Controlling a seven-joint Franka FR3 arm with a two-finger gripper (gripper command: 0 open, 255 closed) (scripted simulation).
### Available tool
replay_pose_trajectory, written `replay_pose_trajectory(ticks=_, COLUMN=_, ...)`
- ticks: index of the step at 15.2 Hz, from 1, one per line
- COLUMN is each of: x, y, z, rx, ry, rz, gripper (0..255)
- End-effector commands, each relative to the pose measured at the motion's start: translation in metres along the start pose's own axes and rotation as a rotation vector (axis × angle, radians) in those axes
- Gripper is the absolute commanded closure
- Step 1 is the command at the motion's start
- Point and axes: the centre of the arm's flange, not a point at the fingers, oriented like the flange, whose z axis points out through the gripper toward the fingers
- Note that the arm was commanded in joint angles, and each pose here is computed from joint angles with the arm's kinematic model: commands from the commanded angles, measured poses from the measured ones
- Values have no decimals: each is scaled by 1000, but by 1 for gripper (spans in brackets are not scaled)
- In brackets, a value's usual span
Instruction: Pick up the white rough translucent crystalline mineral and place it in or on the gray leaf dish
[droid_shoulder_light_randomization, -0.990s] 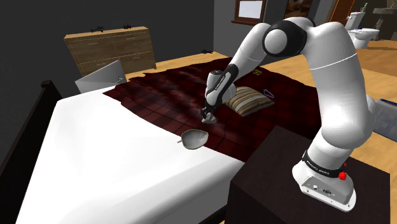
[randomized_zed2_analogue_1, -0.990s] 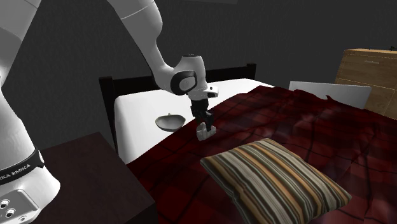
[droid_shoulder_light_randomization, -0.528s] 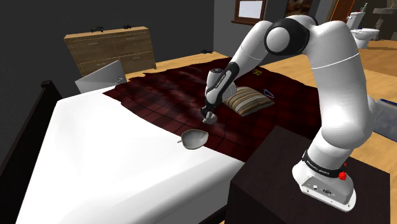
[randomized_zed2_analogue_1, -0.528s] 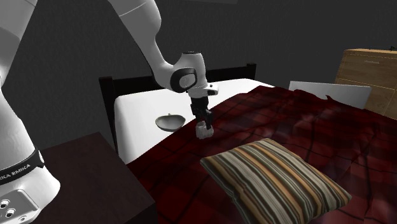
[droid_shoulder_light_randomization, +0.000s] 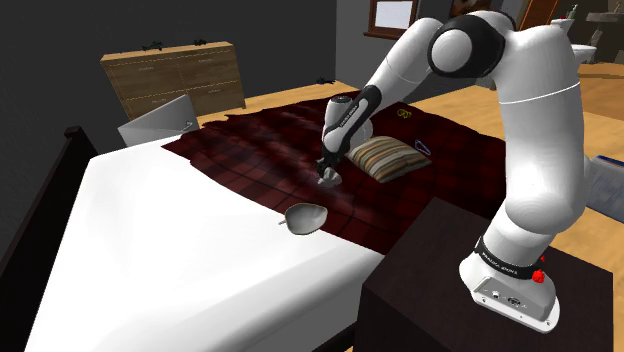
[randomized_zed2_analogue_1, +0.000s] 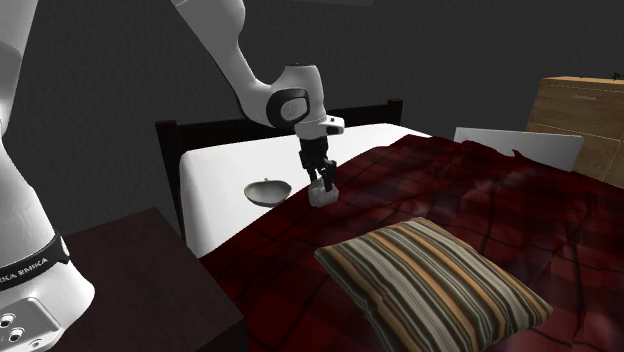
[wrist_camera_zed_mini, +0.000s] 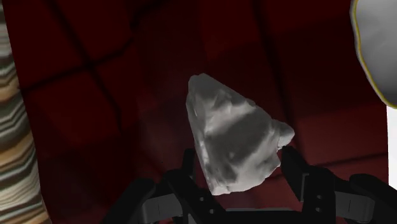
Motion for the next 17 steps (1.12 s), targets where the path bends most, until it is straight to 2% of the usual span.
replay_pose_trajectory(ticks=1, x=2, y=0, z=-12, rx=0, ry=0, rz=0, gripper=255)
replay_pose_trajectory(ticks=12, x=13, y=0, z=-67, rx=0, ry=0, rz=0, gripper=255)
replay_pose_trajectory(ticks=17, x=-7, y=-61, z=-80, rx=0, ry=0, rz=0, gripper=255)
